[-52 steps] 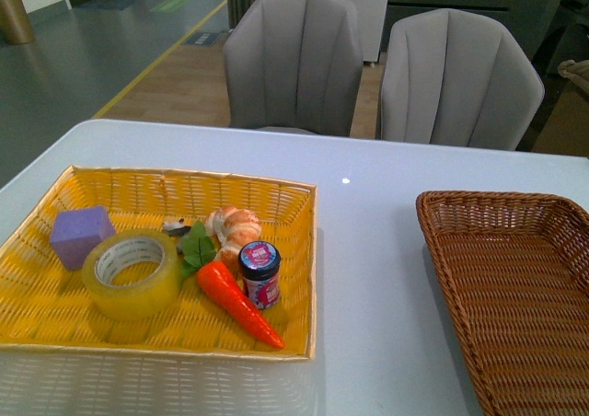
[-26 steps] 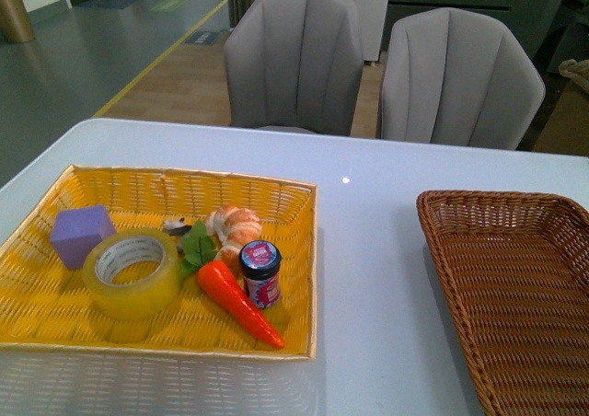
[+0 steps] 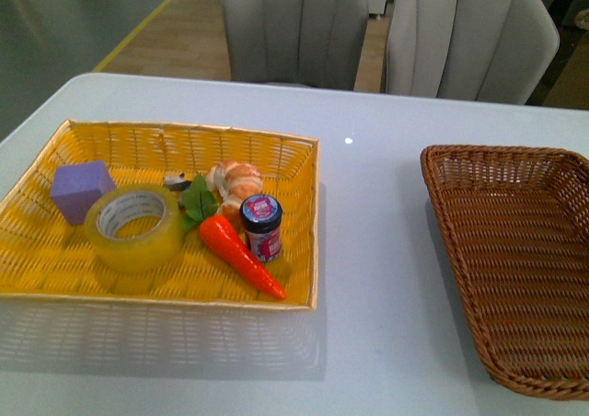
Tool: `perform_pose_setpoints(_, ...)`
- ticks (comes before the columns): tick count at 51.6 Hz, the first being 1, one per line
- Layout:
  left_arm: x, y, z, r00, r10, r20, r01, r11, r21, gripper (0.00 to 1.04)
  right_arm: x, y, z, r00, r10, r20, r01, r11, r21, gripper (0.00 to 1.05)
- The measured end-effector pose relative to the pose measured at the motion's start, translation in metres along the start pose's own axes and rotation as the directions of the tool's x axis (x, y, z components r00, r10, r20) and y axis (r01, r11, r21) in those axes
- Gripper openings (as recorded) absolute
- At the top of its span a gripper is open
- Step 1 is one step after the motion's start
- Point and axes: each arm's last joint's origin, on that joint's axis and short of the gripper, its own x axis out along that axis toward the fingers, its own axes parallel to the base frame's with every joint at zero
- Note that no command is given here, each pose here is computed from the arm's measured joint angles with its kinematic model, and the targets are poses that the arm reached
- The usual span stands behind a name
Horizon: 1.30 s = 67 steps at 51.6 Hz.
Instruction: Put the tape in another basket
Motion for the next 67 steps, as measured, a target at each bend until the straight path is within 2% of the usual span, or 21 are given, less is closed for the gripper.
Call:
perform_pose_setpoints(11, 0.000, 0.000, 0.000, 1.000, 0.000, 0.000, 0.000, 1.000, 0.000, 0.96, 0.025, -0.002, 0.004, 0.999, -0.032, -0.039, 0.034, 0.998, 0.043, 0.96)
perform_pose_setpoints(26, 0.000, 0.000, 0.000, 1.000, 0.000, 0.000, 0.000, 1.000, 0.000, 0.96, 0.047, 0.002, -0.012, 0.991, -0.063, -0.118, 0.073, 0.994, 0.081, 0.96)
perform_pose_setpoints(27, 0.000, 0.000, 0.000, 1.000, 0.000, 0.000, 0.000, 1.000, 0.000, 0.96, 0.047, 0.003, -0.014, 0.990, -0.064, -0.124, 0.074, 0.994, 0.084, 0.94)
perform_pose_setpoints(32, 0.000, 0.000, 0.000, 1.000, 0.000, 0.000, 0.000, 1.000, 0.000, 0.96, 0.052, 0.009, -0.020, 0.987, -0.055, -0.148, 0.070, 0.993, 0.092, 0.74)
perform_pose_setpoints(42, 0.000, 0.000, 0.000, 1.000, 0.000, 0.000, 0.000, 1.000, 0.000, 0.96, 0.052, 0.022, -0.025, 0.985, -0.039, -0.167, 0.055, 0.994, 0.091, 0.46)
perform_pose_setpoints(47, 0.000, 0.000, 0.000, 1.000, 0.000, 0.000, 0.000, 1.000, 0.000, 0.96, 0.052, 0.034, -0.027, 0.984, -0.020, -0.179, 0.038, 0.995, 0.097, 0.30)
perform_pose_setpoints(50, 0.000, 0.000, 0.000, 1.000, 0.000, 0.000, 0.000, 1.000, 0.000, 0.96, 0.051, 0.046, -0.026, 0.984, 0.001, -0.176, 0.017, 0.995, 0.099, 0.17)
perform_pose_setpoints(54, 0.000, 0.000, 0.000, 1.000, 0.000, 0.000, 0.000, 1.000, 0.000, 0.96, 0.050, 0.056, -0.022, 0.986, 0.016, -0.167, 0.003, 0.993, 0.116, 0.06)
perform_pose_setpoints(67, 0.000, 0.000, 0.000, 1.000, 0.000, 0.000, 0.000, 1.000, 0.000, 0.96, 0.049, 0.079, -0.019, 0.987, 0.050, -0.153, -0.033, 0.993, 0.115, 0.04)
